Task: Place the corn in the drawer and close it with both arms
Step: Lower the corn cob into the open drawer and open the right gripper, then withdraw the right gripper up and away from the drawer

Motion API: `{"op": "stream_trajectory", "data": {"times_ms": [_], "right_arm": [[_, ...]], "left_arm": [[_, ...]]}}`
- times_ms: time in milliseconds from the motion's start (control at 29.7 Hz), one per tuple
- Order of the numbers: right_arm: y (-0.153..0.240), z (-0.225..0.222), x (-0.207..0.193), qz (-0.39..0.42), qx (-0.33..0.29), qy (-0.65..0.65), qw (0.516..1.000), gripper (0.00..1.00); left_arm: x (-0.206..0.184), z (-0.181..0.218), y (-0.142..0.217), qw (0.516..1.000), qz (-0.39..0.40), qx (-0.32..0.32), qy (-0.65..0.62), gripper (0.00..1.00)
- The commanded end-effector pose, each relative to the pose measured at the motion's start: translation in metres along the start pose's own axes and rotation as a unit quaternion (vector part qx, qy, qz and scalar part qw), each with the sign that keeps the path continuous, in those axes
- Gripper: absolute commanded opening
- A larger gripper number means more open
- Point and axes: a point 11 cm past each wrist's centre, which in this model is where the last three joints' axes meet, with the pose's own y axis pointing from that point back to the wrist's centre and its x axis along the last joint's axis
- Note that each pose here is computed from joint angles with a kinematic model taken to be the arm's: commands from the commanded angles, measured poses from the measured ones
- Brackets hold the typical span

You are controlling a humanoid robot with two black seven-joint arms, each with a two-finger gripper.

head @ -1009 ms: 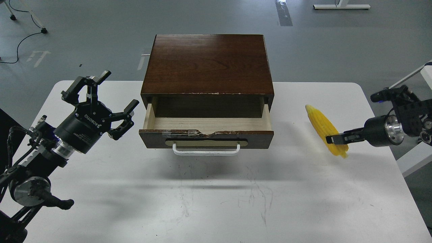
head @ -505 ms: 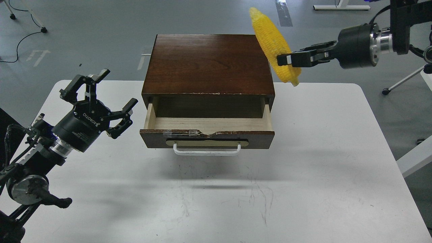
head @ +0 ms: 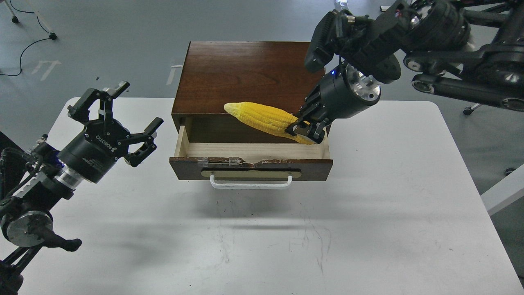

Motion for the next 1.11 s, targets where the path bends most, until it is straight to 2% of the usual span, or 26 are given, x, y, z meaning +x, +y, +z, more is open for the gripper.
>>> {"op": "stream_trajectory", "data": {"times_ms": [0, 67, 235, 370, 404, 471, 572, 606, 740, 841, 942, 1076], "right_arm": [[-0.013, -0.001, 0.002, -0.014, -0.002, 0.008, 1.0, 0.22], [-0.017, -0.004, 0.002, -0.016, 0.005, 0.01, 1.0, 0.27], [-0.019, -0.005, 0.001, -0.018, 0.007, 0.009, 1.0, 0.55], [-0.02, -0.007, 0.001, -0.015, 0.011, 0.007, 1.0, 0.73], [-0.02, -0.007, 0.001, -0.015, 0.011, 0.007, 1.0, 0.73], [-0.019, -0.007, 0.003, -0.01, 0.012, 0.007, 1.0, 0.82], [-0.018, -0.007, 0.005, -0.001, 0.012, 0.007, 1.0, 0.88], [-0.016, -0.007, 0.011, 0.014, 0.014, 0.009, 1.0, 0.94], [0.001, -0.004, 0.027, 0.071, 0.027, -0.035, 0.997, 0.95], [0.024, 0.0, 0.039, 0.139, 0.06, -0.125, 0.981, 0.96], [0.052, 0.018, 0.034, 0.202, 0.076, -0.211, 0.953, 0.96], [0.083, 0.048, 0.001, 0.298, 0.109, -0.367, 0.874, 0.96]], "left_arm": [[0.001, 0.004, 0.0, 1.0, 0.002, -0.005, -0.003, 1.0], [0.002, 0.006, 0.0, 1.0, 0.002, -0.007, -0.005, 1.0], [0.002, 0.006, 0.0, 1.0, 0.002, -0.007, -0.005, 1.0], [0.002, 0.006, 0.0, 1.0, 0.002, -0.007, -0.005, 1.0], [0.002, 0.006, 0.0, 1.0, 0.002, -0.007, -0.005, 1.0], [0.002, 0.006, 0.0, 1.0, 0.002, -0.007, -0.005, 1.0], [0.002, 0.006, 0.0, 1.0, 0.002, -0.007, -0.005, 1.0], [0.002, 0.006, 0.0, 1.0, 0.002, -0.006, -0.006, 1.0], [0.003, 0.006, 0.0, 1.0, 0.003, -0.006, -0.007, 1.0], [0.003, 0.008, 0.0, 1.0, 0.003, -0.008, -0.008, 1.0], [0.004, 0.012, 0.0, 1.0, 0.005, -0.015, -0.01, 1.0], [0.006, 0.015, 0.0, 1.0, 0.007, -0.02, -0.011, 1.0]]}}
